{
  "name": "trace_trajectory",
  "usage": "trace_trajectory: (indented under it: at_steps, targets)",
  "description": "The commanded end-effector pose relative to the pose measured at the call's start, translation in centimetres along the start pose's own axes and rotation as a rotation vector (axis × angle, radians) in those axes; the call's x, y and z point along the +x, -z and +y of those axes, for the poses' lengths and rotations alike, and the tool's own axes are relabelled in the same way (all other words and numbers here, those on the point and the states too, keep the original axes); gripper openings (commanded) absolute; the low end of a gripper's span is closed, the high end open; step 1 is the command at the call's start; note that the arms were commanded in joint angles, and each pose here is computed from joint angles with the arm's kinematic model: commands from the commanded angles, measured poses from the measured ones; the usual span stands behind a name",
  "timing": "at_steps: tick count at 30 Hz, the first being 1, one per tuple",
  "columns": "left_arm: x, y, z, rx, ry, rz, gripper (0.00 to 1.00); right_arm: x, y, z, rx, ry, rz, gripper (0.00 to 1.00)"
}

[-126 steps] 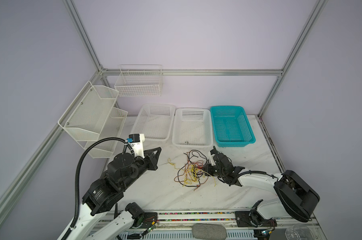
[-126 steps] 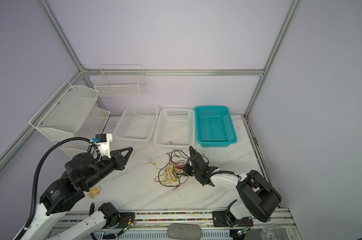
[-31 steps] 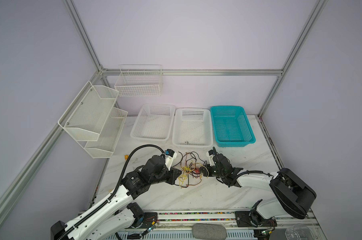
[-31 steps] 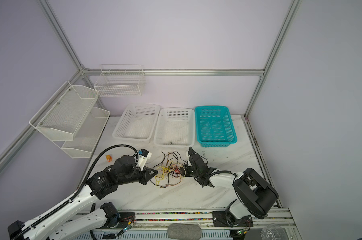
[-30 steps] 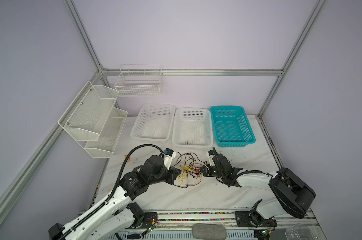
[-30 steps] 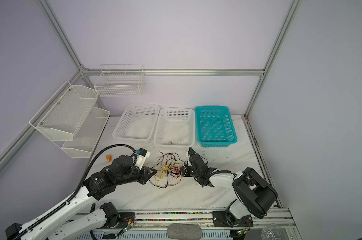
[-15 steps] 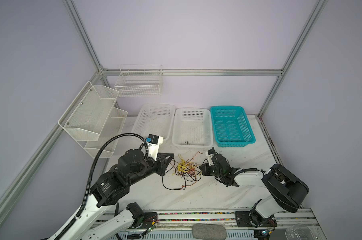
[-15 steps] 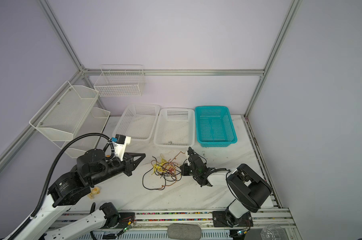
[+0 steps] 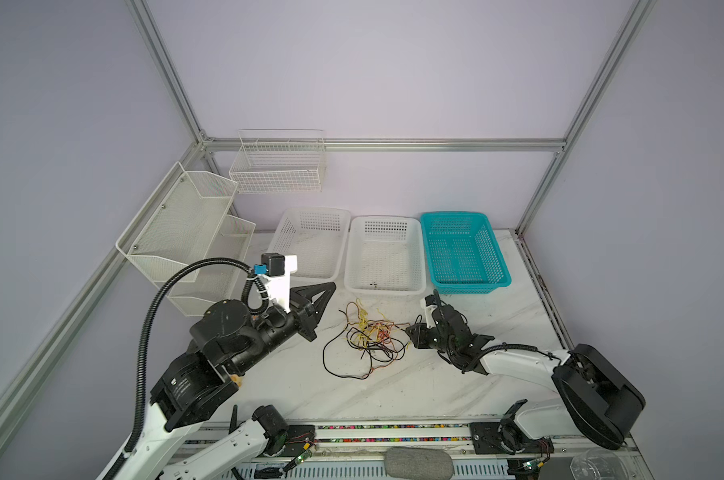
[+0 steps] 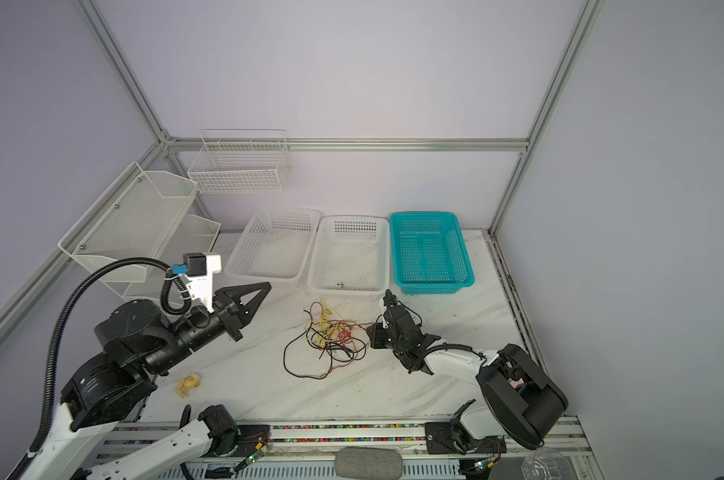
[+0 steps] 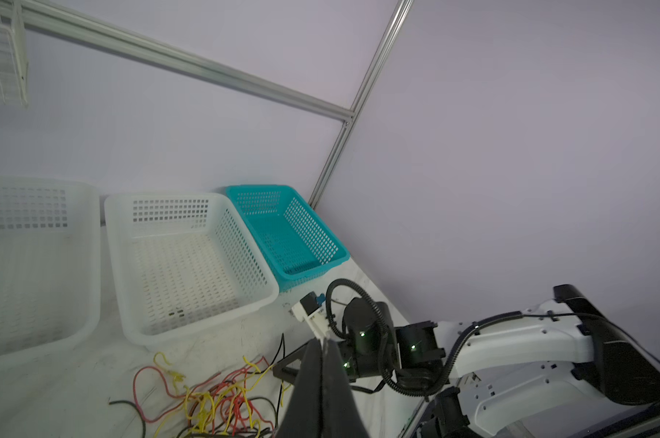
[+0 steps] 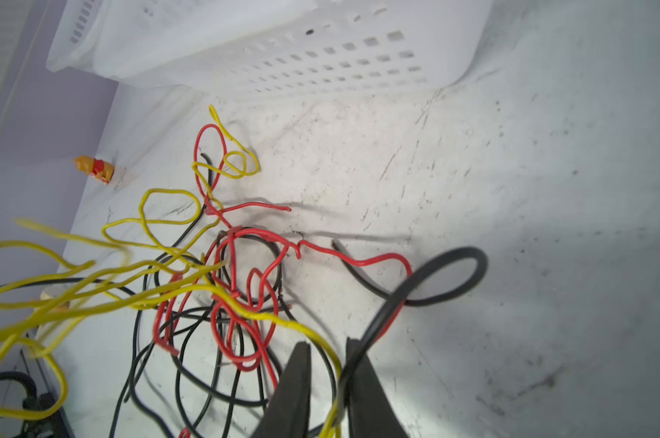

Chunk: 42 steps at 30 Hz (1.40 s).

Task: Untangle the cables

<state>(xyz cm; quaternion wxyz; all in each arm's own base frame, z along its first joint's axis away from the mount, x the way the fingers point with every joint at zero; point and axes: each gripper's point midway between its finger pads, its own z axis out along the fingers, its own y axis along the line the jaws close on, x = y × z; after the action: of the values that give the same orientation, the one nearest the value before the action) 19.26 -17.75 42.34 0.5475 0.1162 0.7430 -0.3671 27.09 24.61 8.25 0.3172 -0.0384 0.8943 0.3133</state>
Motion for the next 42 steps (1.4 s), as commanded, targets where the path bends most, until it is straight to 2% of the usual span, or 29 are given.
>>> trace_trajectory:
  at_steps: [1, 5, 8, 10, 13, 18, 21, 25, 30, 34, 37, 40, 42]
  targets:
    - [4.7, -2.7, 1.6, -0.031, 0.027, 0.138, 0.03, -1.5, 1.8, 0.9, 0.010, 0.032, -0.025, 0.33]
    - [9.2, -4.5, 3.5, -0.086, 0.084, 0.256, 0.29, -2.8, 3.1, 3.2, -0.067, 0.067, -0.039, 0.43]
    - [12.3, -5.4, 4.4, -0.101, 0.142, 0.332, 0.46, -2.8, 3.6, 5.3, -0.168, 0.106, -0.027, 0.47]
    - [14.4, -5.8, 5.0, -0.115, 0.187, 0.377, 0.53, -2.3, 3.9, 6.9, -0.232, 0.139, 0.006, 0.48]
    - [17.0, -5.9, 5.8, -0.133, 0.249, 0.427, 0.61, -1.8, 5.1, 9.2, -0.311, 0.205, -0.015, 0.49]
    - [20.9, -6.2, 6.8, -0.141, 0.344, 0.480, 0.64, 0.5, 5.0, 11.5, -0.387, 0.267, 0.035, 0.51]
    - [22.4, -6.1, 7.3, -0.157, 0.368, 0.511, 0.64, 2.0, 6.0, 13.6, -0.426, 0.362, 0.038, 0.51]
    - [22.1, -5.4, 8.7, -0.215, 0.355, 0.453, 0.67, 2.7, 7.5, 14.5, -0.466, 0.422, 0.005, 0.54]
    - [21.5, -4.9, 10.3, -0.296, 0.314, 0.411, 0.75, 5.3, 5.4, 14.9, -0.445, 0.481, 0.089, 0.55]
    - [21.5, -4.8, 10.8, -0.324, 0.296, 0.414, 0.77, 6.3, 3.3, 14.5, -0.361, 0.516, 0.108, 0.55]
    - [21.4, -4.5, 11.1, -0.338, 0.288, 0.402, 0.77, 6.3, 2.8, 14.9, -0.351, 0.534, 0.093, 0.55]
    - [21.5, -4.3, 11.4, -0.349, 0.284, 0.399, 0.77, 6.4, 2.0, 14.9, -0.331, 0.542, 0.089, 0.49]
    - [21.7, -4.1, 11.5, -0.353, 0.284, 0.400, 0.78, 6.4, 1.6, 15.0, -0.323, 0.546, 0.091, 0.37]
